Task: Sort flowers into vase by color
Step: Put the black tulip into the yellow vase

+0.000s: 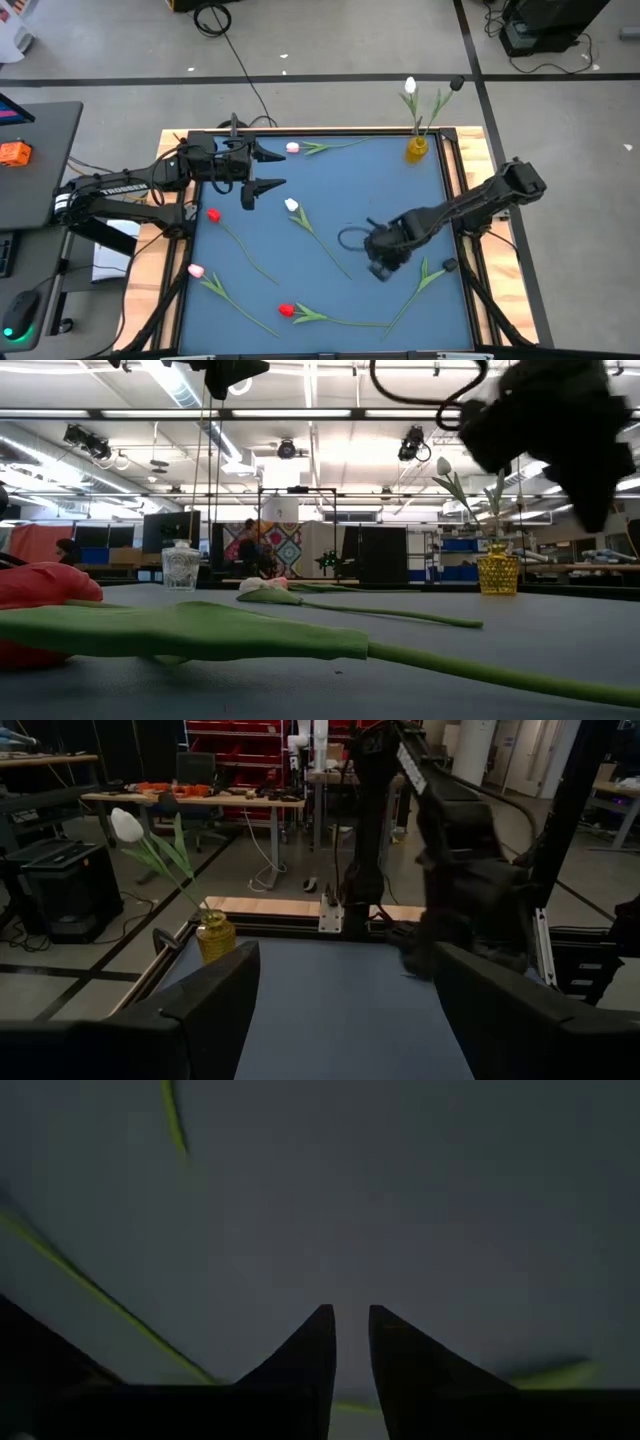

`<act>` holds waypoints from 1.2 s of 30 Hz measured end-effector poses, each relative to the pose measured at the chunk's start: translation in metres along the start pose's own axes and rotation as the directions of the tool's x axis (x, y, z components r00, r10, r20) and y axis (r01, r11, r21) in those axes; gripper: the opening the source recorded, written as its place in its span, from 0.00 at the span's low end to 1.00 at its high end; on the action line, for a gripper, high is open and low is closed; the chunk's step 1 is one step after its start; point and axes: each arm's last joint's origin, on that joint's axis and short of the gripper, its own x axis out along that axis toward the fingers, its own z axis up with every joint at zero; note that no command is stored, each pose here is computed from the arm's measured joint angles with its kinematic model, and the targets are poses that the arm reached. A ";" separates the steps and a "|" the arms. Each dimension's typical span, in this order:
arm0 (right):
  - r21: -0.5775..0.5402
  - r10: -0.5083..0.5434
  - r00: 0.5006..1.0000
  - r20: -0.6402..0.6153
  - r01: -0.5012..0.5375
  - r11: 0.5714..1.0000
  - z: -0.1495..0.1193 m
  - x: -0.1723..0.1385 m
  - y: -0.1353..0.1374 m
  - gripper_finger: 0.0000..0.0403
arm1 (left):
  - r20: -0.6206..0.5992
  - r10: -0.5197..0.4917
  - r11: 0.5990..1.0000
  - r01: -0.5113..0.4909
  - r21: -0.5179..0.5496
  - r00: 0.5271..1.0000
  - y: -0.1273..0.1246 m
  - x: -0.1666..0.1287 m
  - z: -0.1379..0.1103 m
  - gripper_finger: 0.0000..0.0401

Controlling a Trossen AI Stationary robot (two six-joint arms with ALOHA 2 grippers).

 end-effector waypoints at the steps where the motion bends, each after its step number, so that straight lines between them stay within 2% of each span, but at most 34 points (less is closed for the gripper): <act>1: -0.058 -0.032 0.999 -0.006 0.032 0.998 -0.006 0.001 -0.001 0.18 | 0.000 0.001 1.000 -0.001 0.000 1.000 0.000 0.000 0.000 0.75; 5: -0.191 -0.155 0.987 0.038 0.160 0.969 -0.021 0.004 -0.004 0.19 | 0.000 0.000 1.000 0.000 0.000 1.000 0.000 0.000 0.000 0.75; 11: -0.266 -0.298 0.955 0.014 0.290 0.919 -0.039 0.004 -0.012 0.24 | 0.000 0.000 1.000 0.000 0.000 1.000 0.000 0.000 0.000 0.75; 17: -0.423 -0.475 0.879 -0.038 0.416 0.805 -0.056 -0.002 -0.026 0.27 | 0.000 0.000 1.000 0.000 0.000 1.000 0.000 0.000 0.000 0.75; 21: -0.495 -0.544 0.839 0.001 0.473 0.729 -0.064 -0.009 -0.033 0.27 | 0.000 0.000 1.000 0.000 0.000 1.000 0.000 0.000 0.000 0.75; 25: -0.519 -0.545 0.835 0.076 0.500 0.693 -0.072 -0.018 -0.036 0.27 | 0.000 0.000 1.000 0.000 0.000 1.000 0.000 0.000 0.000 0.75; 30: -0.502 -0.499 0.858 0.122 0.487 0.715 -0.079 -0.028 -0.039 0.27 | 0.000 0.000 1.000 0.000 0.000 1.000 0.000 0.000 0.000 0.75; 32: -0.524 -0.472 0.869 0.148 0.474 0.708 -0.083 -0.033 -0.040 0.27 | 0.000 0.000 1.000 0.000 0.000 1.000 0.000 0.000 0.000 0.75; 34: -0.582 -0.435 0.881 0.184 0.454 0.674 -0.088 -0.035 -0.040 0.27 | 0.000 0.000 1.000 0.000 0.000 1.000 0.000 0.000 0.000 0.75; 36: -0.663 -0.389 0.894 0.222 0.431 0.612 -0.091 -0.036 -0.038 0.27 | 0.000 0.000 1.000 0.000 0.000 1.000 0.000 0.000 0.000 0.75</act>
